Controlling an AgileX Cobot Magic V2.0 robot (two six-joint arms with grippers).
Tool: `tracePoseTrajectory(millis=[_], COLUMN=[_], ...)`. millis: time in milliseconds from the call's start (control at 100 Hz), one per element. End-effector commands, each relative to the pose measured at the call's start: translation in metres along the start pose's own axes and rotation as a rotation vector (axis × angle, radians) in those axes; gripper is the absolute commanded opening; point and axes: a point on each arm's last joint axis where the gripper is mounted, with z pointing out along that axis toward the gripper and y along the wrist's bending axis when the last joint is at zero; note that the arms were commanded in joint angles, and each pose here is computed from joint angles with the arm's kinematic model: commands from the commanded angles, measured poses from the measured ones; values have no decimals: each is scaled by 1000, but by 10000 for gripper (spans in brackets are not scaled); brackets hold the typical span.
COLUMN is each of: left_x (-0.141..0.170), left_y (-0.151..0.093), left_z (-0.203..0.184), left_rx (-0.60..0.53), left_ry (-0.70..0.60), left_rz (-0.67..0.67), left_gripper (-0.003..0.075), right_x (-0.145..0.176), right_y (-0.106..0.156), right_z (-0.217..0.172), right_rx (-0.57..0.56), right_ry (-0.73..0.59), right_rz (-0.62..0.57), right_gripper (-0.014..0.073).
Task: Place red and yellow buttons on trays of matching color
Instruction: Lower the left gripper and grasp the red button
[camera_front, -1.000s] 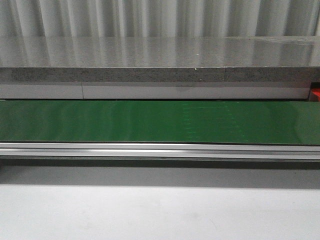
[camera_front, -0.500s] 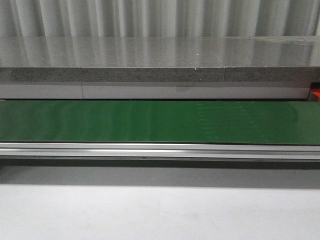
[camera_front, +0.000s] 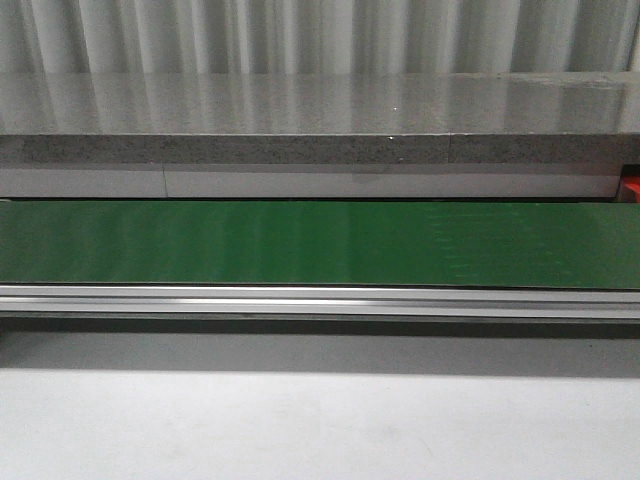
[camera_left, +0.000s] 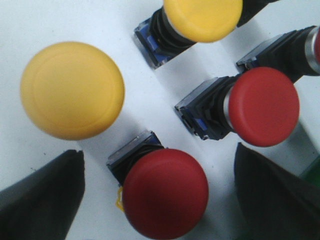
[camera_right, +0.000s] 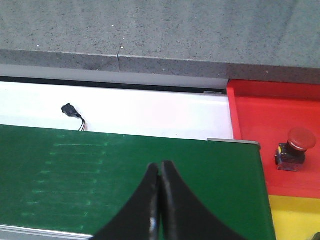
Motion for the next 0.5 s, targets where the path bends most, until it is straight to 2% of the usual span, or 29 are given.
tracePoseTrajectory(millis=[0, 150, 340, 490], left_x=[-13, -12, -9, -7], left_y=[-8, -7, -7, -10], left_z=[-17, -17, -18, -35], left_rx=[49, 44, 37, 65], left_ry=[-83, -69, -41, -43], left_rz=[-18, -18, -20, 47], left_gripper=[506, 309, -16, -20], right_x=[-14, -14, -14, -14], right_y=[-1, -1, -1, -1], right_z=[-5, -5, -5, -5], right_rx=[11, 11, 11, 11], right_ry=[-97, -97, -97, -97], right_rz=[-6, -6, -6, -6], right_gripper=[-68, -68, -68, -68])
